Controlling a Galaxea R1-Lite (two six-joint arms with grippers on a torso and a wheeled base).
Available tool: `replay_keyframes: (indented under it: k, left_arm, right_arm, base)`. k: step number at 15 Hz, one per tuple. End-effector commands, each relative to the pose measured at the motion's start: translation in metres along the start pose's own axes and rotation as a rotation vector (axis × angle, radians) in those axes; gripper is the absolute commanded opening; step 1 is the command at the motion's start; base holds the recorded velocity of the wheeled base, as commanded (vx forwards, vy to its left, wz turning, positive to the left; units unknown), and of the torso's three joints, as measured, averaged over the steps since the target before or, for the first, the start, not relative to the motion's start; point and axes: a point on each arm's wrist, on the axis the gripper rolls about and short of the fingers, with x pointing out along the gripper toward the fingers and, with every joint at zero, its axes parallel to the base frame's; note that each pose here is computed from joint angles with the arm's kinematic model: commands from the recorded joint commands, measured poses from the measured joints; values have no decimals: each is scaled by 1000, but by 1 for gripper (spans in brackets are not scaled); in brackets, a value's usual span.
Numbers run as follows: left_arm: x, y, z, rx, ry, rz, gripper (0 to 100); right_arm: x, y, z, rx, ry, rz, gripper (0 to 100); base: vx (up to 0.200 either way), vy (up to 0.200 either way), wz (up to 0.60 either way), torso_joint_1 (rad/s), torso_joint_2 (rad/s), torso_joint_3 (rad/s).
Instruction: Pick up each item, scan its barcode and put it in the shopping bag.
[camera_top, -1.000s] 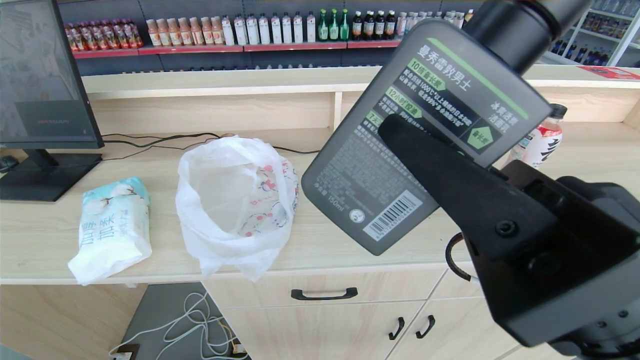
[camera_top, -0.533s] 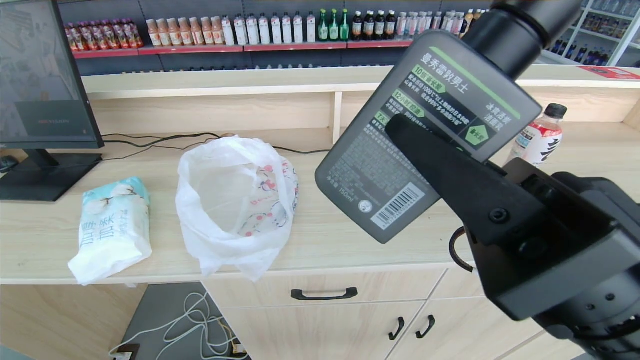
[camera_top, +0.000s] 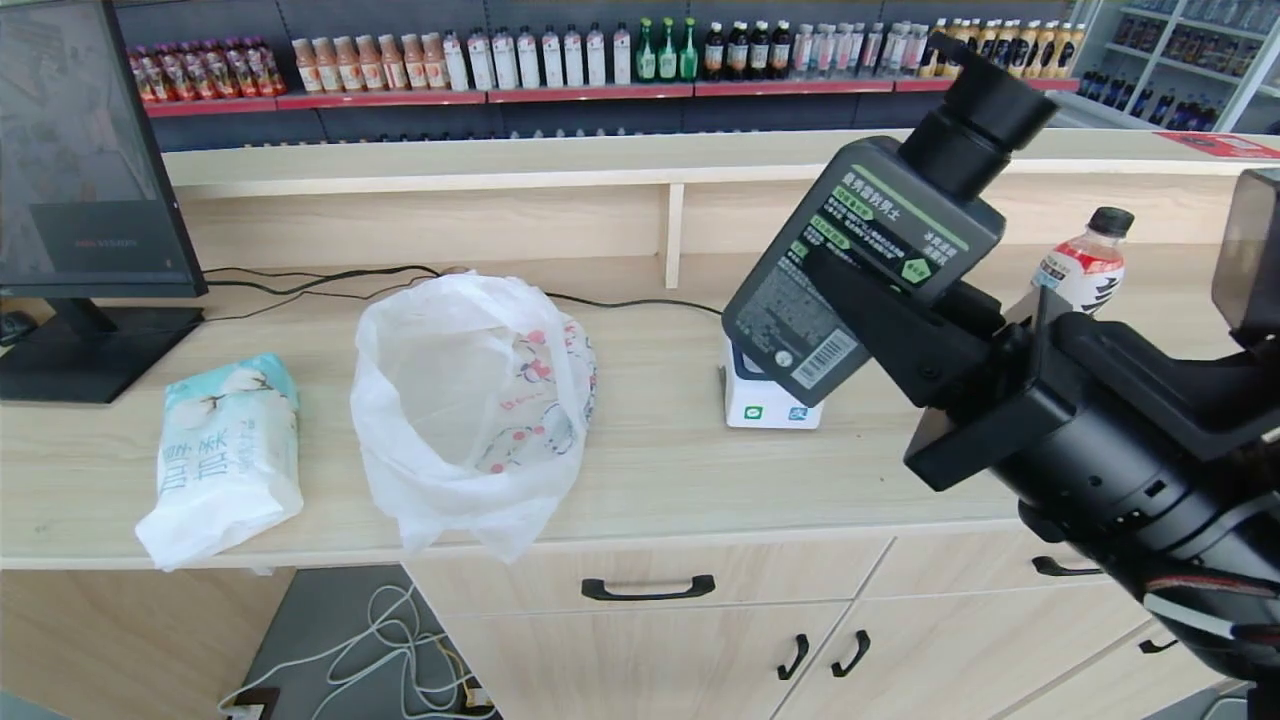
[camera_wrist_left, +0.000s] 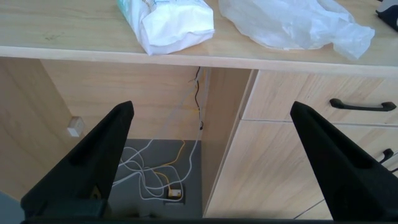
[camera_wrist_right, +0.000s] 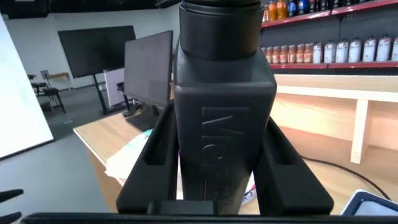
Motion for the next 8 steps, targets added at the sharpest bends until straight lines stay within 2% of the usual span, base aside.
replay_keyframes:
  k: [1, 5, 7, 8]
  left_arm:
    - [0, 0, 0, -2, 0, 0, 100]
    - [0, 0, 0, -3, 0, 0, 100]
    - [0, 0, 0, -3, 0, 0, 100]
    - [0, 0, 0, -3, 0, 0, 100]
  right_arm:
    - [5, -7, -18, -47, 52, -6, 0]
    - [2, -45, -38, -313, 120, 90, 0]
    - [3, -67, -42, -448, 133, 85, 0]
    - [5, -71, -44, -480, 132, 87, 0]
  base:
    - [0, 0, 0, 0, 0, 0]
    - [0, 0, 0, 0, 0, 0]
    - [0, 0, 0, 0, 0, 0]
    - [0, 0, 0, 0, 0, 0]
